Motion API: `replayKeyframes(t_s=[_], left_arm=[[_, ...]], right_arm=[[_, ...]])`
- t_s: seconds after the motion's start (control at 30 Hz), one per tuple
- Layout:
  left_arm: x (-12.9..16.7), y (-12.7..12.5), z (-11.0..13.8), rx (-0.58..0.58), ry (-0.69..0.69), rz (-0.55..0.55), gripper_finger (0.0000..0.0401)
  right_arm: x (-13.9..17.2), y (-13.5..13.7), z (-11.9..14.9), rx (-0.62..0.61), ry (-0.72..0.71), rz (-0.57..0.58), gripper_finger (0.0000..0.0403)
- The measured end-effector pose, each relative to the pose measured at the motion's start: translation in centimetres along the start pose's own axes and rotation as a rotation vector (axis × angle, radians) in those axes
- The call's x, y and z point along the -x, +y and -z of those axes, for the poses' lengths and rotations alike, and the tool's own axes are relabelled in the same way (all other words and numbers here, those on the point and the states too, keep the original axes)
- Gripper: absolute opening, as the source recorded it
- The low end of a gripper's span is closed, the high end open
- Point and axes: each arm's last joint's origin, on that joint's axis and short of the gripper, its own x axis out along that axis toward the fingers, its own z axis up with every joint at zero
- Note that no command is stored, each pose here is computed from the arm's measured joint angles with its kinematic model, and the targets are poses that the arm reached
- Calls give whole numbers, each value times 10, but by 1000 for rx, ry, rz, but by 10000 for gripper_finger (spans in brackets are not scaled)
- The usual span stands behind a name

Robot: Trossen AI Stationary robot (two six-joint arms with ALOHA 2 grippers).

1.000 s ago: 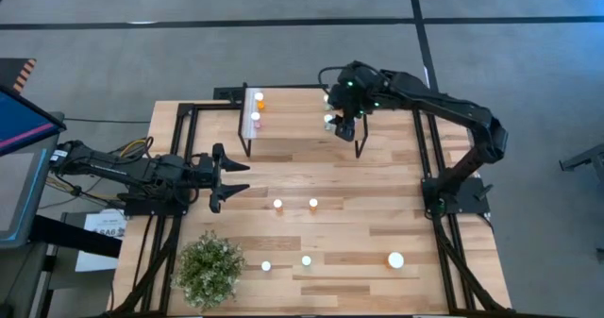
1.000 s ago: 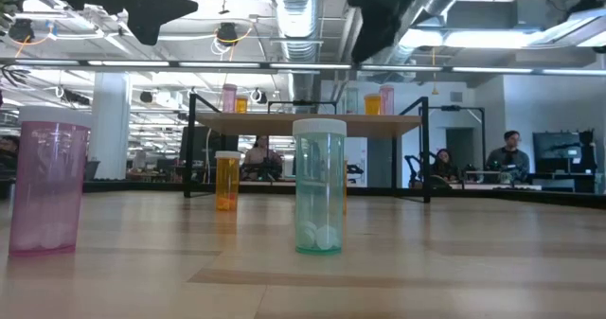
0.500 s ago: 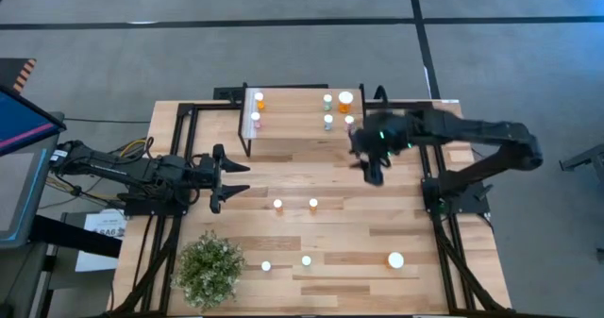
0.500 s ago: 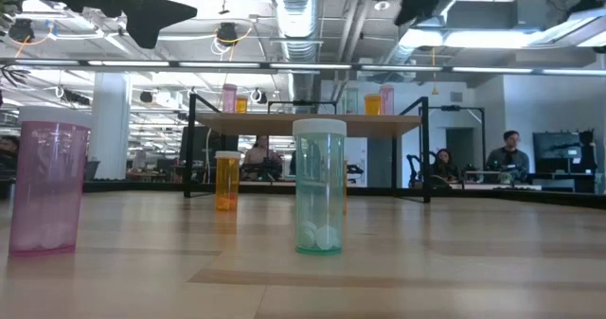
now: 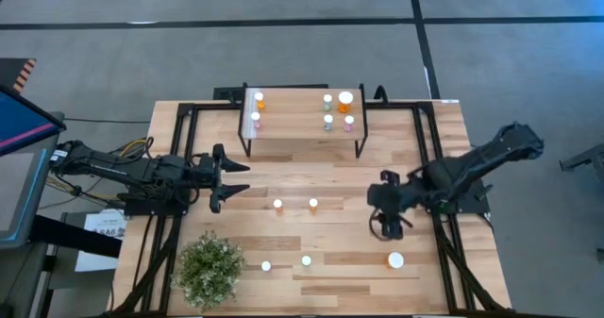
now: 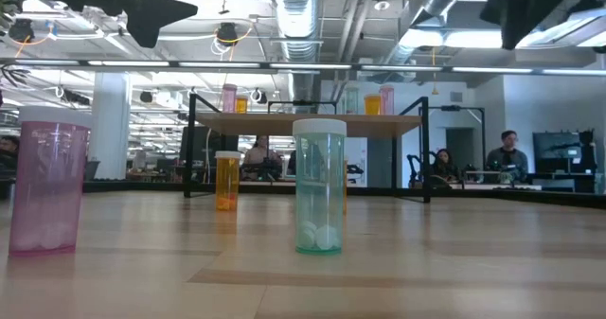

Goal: Pick and place medicine bottles onto shelf by color
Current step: Put the left small orange pill bottle on the shelf

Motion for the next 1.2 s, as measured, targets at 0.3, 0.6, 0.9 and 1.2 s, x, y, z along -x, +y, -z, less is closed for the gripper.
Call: replayKeyframes(t_s=[0.3,0.6,0.9,1.2], left_arm=[[-4,-1,3,12,24,7,240],[-35,-6,30,-19,246,43,240],[-73,-13,50,-99,425,33,240],[-95,-14,78,-108,576,3,240]], right_arm=[[-31,11,-17,78,-131,194,219],[-46,0,-37,136,-195,212,219],[-45,-1,-39,160,-246,174,219],[-46,4,-37,168,-240,159,219]])
